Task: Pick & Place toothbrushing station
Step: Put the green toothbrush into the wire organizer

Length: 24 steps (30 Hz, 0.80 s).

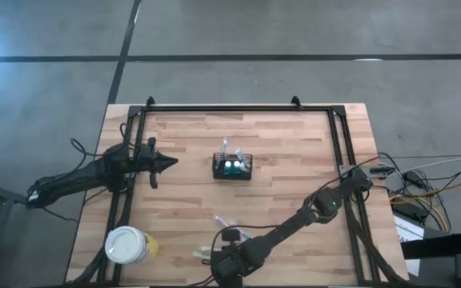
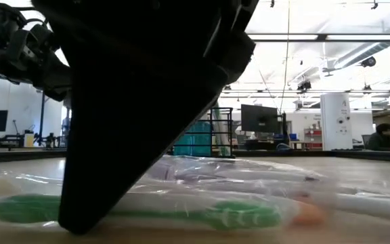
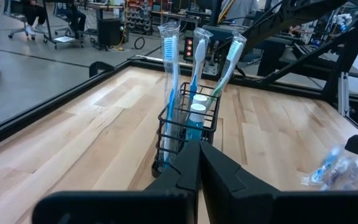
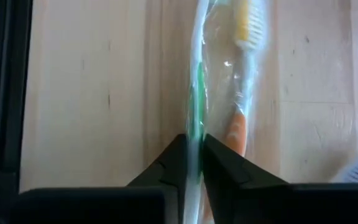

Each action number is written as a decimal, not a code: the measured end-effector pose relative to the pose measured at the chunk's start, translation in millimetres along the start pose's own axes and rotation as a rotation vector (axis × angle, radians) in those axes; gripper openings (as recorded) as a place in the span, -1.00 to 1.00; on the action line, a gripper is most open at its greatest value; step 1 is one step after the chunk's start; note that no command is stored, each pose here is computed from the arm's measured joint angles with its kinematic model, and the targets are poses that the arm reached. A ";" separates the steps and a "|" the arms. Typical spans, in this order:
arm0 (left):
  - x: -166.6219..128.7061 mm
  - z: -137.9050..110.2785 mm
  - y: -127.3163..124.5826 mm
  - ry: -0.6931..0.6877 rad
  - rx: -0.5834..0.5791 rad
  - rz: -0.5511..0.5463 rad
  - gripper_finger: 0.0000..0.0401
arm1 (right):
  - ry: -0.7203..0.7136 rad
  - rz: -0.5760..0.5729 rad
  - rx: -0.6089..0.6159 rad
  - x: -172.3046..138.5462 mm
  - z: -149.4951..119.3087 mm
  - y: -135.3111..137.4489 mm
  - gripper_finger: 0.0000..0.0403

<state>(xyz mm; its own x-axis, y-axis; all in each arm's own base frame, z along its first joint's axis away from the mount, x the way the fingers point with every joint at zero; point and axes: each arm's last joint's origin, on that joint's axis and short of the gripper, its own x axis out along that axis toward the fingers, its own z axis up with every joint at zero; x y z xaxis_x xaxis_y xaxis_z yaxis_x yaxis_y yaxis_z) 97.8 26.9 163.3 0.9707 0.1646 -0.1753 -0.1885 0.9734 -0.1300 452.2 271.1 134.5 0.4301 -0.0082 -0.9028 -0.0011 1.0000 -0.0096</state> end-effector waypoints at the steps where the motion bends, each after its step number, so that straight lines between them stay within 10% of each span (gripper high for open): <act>1: 0.0 0.0 0.0 0.000 0.000 0.000 -0.93 | 0.000 -0.003 -0.006 -0.3 0.1 -0.1 -0.87; 24: 0.0 -0.1 0.0 0.000 -0.002 -0.002 -0.93 | -0.192 -0.122 -0.109 -72.5 34.7 -7.7 -0.89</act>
<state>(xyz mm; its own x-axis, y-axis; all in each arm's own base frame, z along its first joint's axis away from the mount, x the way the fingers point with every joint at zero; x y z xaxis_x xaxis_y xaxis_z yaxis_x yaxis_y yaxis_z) 97.8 26.9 163.3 0.9710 0.1627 -0.1750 -0.1869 0.9735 -0.1318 452.3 264.2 215.0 0.5964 -0.1168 -0.7941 -0.0315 0.9852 -0.1686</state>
